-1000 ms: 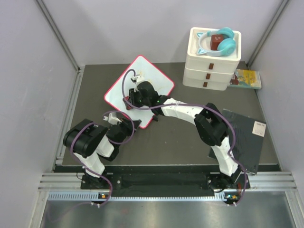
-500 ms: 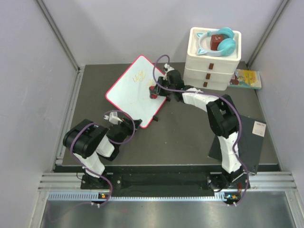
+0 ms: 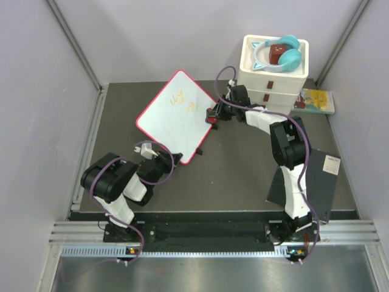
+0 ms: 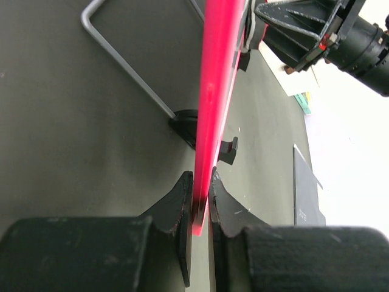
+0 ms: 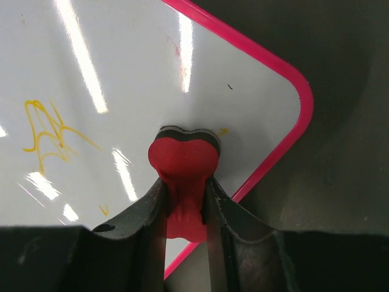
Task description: Erase the whiteboard
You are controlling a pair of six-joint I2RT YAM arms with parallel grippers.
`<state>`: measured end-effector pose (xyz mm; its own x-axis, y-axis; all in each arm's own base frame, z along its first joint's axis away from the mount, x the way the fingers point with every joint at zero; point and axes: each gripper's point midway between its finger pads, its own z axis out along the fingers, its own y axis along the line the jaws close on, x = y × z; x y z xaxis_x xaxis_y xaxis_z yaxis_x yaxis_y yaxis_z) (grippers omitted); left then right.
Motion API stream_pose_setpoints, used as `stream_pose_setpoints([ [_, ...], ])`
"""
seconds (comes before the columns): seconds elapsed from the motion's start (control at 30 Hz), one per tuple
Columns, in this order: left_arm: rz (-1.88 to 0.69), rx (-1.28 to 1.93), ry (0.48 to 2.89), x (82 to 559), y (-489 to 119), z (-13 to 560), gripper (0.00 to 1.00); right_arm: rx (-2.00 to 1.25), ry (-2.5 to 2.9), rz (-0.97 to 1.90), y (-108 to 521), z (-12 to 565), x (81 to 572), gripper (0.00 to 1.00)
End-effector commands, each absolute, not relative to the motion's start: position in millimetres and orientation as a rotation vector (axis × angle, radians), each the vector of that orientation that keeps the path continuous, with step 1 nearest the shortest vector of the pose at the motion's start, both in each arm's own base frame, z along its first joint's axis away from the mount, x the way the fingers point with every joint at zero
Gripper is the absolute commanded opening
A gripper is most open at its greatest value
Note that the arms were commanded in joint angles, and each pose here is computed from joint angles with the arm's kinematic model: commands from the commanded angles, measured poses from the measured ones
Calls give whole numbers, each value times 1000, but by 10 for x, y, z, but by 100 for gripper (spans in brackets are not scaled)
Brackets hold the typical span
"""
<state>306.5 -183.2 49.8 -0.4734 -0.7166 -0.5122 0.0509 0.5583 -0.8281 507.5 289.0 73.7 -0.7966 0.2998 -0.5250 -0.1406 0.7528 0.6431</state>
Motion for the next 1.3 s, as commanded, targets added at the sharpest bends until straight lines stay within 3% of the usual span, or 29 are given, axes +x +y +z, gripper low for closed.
stream_pose_setpoints([
  [0.0,-578,-676,2392,2183,-1293,-819,0,96,2393,868,2878,483,5097,0],
  [0.9,-583,-660,2389,2190,-1306,-807,0,-393,2336,1210,5035,1067,3300,0],
  [1.1,-581,-659,2390,2187,-1305,-809,0,-399,2369,1204,5052,982,3184,0],
  [1.27,-585,-654,2388,2193,-1310,-798,0,-345,2379,1065,4821,909,3469,0],
])
